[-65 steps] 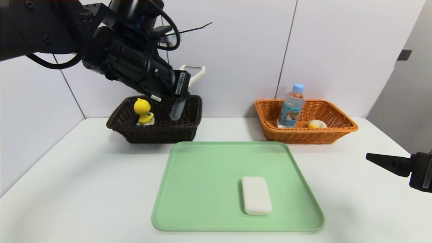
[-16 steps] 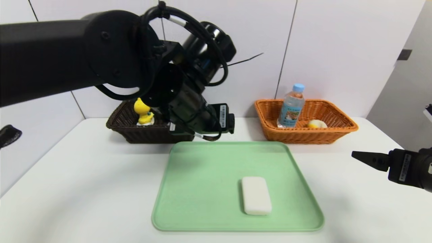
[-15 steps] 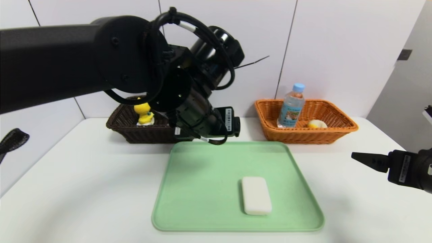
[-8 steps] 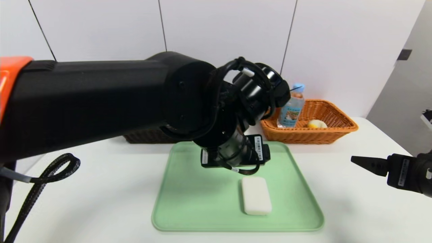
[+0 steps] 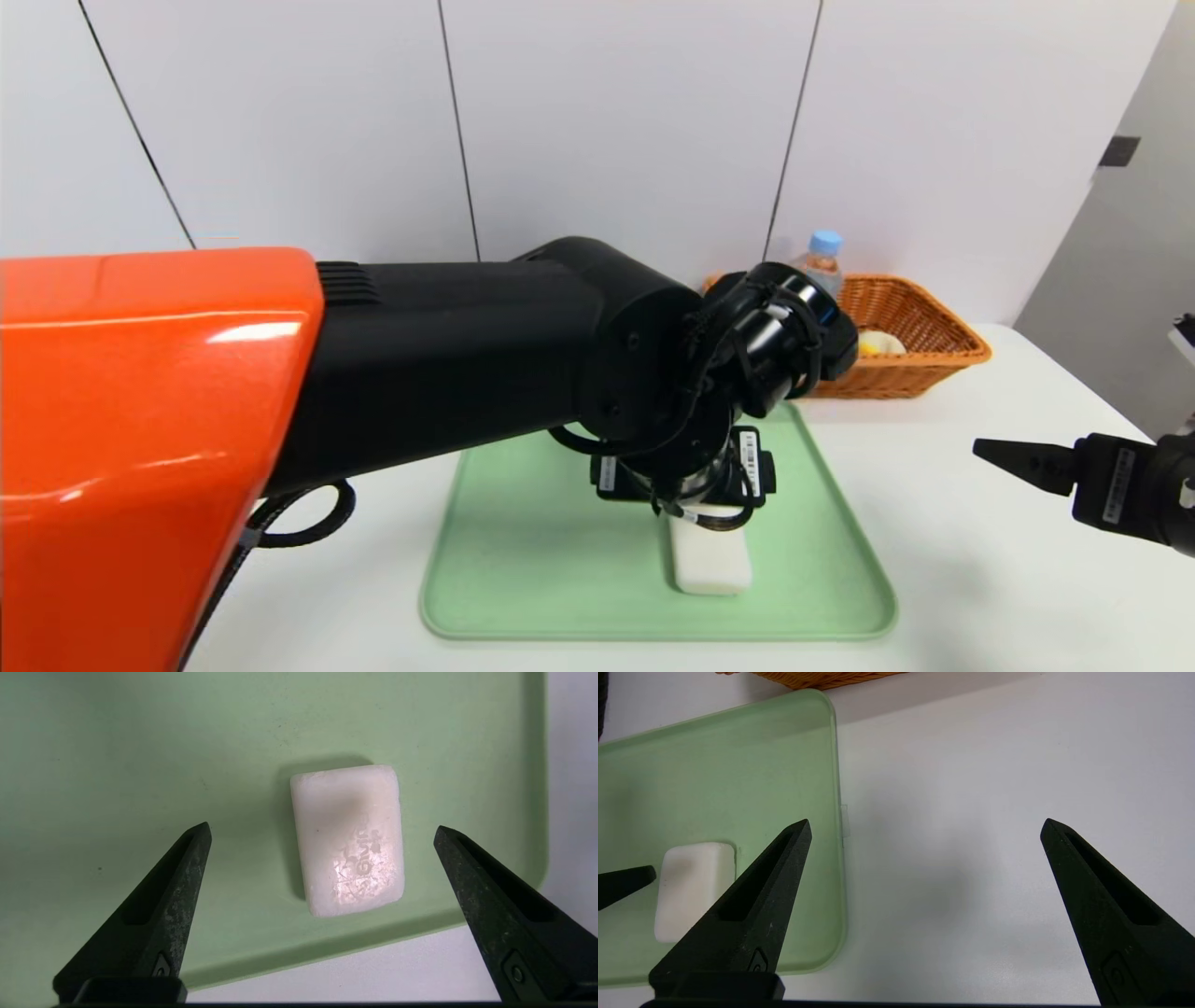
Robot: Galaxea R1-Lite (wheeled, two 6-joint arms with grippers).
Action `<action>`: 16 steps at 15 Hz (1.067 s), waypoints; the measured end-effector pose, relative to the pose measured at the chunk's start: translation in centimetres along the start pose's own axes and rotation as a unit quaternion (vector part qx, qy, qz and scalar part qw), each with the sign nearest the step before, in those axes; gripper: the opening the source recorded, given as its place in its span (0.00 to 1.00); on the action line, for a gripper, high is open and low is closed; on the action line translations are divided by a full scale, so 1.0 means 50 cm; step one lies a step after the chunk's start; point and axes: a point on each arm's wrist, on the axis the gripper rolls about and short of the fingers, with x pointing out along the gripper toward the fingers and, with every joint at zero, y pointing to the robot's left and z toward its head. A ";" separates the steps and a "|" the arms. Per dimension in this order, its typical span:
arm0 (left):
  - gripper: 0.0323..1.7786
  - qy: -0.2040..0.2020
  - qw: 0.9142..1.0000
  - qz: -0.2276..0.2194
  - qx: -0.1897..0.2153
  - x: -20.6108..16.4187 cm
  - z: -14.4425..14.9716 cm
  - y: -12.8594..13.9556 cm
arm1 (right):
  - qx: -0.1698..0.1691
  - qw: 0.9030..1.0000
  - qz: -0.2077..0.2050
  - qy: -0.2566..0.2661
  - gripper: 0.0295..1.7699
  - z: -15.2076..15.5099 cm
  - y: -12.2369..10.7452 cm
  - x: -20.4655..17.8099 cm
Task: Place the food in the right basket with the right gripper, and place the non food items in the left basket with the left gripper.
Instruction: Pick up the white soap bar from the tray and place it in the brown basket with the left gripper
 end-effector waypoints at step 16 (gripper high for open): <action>0.95 -0.010 0.998 0.033 0.058 0.064 -0.051 -0.043 | -0.001 1.000 -0.003 0.009 0.96 -0.010 -0.003 0.003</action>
